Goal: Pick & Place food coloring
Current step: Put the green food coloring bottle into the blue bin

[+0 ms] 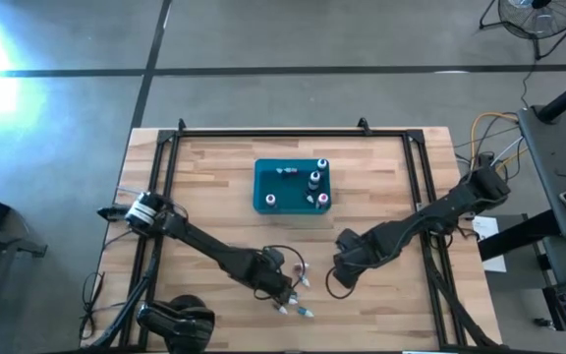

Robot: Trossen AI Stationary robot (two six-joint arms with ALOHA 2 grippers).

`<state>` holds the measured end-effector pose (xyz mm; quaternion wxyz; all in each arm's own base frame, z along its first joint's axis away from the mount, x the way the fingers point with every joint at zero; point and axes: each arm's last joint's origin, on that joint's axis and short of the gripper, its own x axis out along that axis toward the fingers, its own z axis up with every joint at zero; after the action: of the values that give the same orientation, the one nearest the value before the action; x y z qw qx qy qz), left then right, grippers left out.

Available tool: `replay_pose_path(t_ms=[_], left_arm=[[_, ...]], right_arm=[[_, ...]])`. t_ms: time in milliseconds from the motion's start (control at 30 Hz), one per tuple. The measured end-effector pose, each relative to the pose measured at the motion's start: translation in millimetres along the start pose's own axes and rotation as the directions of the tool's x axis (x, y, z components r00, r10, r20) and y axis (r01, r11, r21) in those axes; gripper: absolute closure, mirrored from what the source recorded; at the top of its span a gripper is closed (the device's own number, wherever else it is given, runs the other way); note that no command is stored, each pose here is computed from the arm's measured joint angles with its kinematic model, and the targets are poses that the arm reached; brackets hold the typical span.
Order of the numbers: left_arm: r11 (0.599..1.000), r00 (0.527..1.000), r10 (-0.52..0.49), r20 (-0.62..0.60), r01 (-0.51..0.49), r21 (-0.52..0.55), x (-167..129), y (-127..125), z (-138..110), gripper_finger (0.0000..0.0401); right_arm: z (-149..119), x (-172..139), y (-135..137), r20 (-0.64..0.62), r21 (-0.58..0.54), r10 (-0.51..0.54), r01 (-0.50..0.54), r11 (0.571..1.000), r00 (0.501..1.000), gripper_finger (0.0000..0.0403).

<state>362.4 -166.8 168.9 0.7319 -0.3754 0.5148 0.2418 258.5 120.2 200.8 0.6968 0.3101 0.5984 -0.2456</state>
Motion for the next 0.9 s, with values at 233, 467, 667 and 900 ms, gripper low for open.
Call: replay_pose_path(t_ms=[233,467,667,900], left_arm=[[1.000,1.000,0.014,-0.028,-0.014,0.008,12.3,-1.8,-2.0,0.0222],[0.999,0.999,0.040,-0.016,-0.039,0.035,13.7,1.5,-1.5,0.0288],[0.998,0.999,0.046,-0.013,-0.046,0.047,14.8,3.4,3.8,0.0311],[0.996,0.996,0.041,0.085,-0.048,0.080,9.2,1.6,10.2,0.0315]], right_arm=[[-3.7,-0.4,1.4,0.025,-0.005,-0.003,0.003,1.000,1.000,0.0165],[-4.0,-0.5,1.6,0.036,-0.001,-0.005,0.005,1.000,0.999,0.0165],[-4.1,-0.5,1.6,0.035,0.000,-0.006,0.006,1.000,0.999,0.0165],[-3.9,-0.9,1.5,0.059,0.005,-0.011,0.011,1.000,0.998,0.0166]])
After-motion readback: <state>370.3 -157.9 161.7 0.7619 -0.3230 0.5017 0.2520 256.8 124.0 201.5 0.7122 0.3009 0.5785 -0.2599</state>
